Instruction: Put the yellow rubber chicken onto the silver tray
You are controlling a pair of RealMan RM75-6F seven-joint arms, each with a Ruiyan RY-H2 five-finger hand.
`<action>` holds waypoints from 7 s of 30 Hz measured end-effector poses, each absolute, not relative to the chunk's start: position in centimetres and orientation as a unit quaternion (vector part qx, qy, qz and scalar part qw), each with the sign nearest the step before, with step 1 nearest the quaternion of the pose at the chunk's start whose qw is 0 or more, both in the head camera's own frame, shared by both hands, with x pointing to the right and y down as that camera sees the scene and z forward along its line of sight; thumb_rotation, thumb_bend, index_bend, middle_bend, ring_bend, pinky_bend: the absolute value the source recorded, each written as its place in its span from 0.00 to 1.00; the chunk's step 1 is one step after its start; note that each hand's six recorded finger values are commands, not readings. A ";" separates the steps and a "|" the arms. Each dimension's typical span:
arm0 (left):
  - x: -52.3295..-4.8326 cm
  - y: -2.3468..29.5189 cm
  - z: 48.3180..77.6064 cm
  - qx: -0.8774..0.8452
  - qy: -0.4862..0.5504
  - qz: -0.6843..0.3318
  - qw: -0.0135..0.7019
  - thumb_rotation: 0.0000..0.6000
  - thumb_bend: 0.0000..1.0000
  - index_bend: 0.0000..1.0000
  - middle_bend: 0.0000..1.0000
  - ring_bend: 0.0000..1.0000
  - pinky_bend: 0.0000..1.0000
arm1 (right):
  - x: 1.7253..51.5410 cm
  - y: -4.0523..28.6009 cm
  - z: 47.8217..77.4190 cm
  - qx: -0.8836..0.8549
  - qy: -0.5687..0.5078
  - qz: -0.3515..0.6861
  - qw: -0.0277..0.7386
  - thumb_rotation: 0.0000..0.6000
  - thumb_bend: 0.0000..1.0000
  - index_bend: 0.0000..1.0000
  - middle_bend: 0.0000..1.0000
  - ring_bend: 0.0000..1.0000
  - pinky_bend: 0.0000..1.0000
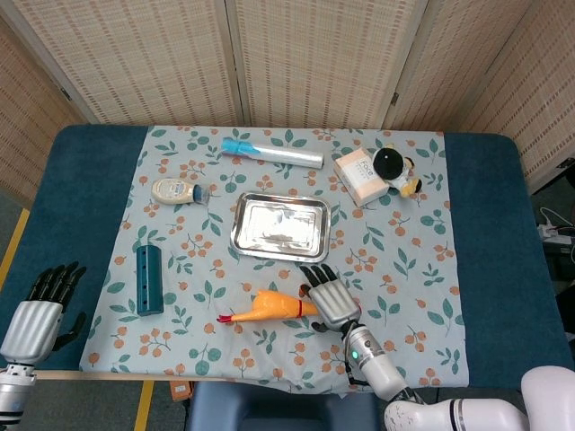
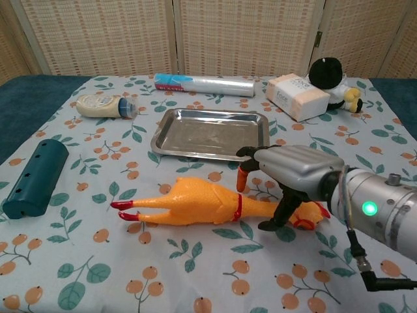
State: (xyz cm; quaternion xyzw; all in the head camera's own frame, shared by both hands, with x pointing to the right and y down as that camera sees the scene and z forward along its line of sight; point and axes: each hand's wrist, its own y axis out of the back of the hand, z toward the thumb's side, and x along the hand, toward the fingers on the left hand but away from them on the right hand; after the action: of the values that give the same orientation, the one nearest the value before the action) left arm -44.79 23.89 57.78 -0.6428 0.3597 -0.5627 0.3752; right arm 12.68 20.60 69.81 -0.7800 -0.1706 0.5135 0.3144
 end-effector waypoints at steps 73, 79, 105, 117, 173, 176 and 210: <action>-28.0 19.2 64.9 -0.804 0.347 -0.407 0.260 1.00 0.32 0.00 0.00 0.00 0.05 | 3.6 16.1 63.4 -0.780 -0.347 0.409 0.322 1.00 0.29 0.92 0.67 0.85 1.00; -27.8 18.9 65.2 -0.805 0.357 -0.403 0.251 1.00 0.33 0.00 0.00 0.00 0.05 | 3.1 16.1 63.5 -0.781 -0.359 0.402 0.315 1.00 0.29 0.92 0.67 0.85 1.00; -25.5 18.8 66.6 -0.806 0.416 -0.365 0.212 1.00 0.67 0.86 0.85 0.73 0.96 | 1.9 16.1 65.1 -0.761 -0.379 0.421 0.317 1.00 0.29 0.93 0.67 0.85 1.00; -24.2 19.9 66.6 -0.796 0.418 -0.359 0.251 1.00 0.76 0.94 0.91 0.82 1.00 | 2.0 16.4 64.8 -0.759 -0.374 0.427 0.319 1.00 0.29 0.93 0.67 0.85 1.00; -22.5 20.8 67.4 -0.792 0.417 -0.361 0.262 1.00 0.79 0.92 0.91 0.80 1.00 | 4.0 15.7 64.8 -0.746 -0.364 0.451 0.328 1.00 0.29 0.93 0.67 0.85 1.00; -22.3 20.9 67.4 -0.790 0.421 -0.368 0.251 1.00 0.79 0.92 0.92 0.81 1.00 | 4.0 15.8 64.8 -0.747 -0.363 0.451 0.327 1.00 0.29 0.93 0.67 0.85 1.00; -32.5 13.7 65.5 -0.713 0.413 -0.449 0.346 1.00 0.35 0.00 0.00 0.00 0.01 | 11.4 10.8 63.6 -0.706 -0.417 0.471 0.327 1.00 0.29 0.93 0.67 0.85 1.00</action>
State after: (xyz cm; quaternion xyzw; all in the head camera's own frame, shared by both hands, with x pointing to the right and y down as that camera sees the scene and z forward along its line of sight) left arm -32.48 13.74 65.54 -0.7127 0.4133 -0.4486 0.3465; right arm 11.37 10.84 63.57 -0.7057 -0.4166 0.4709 0.3267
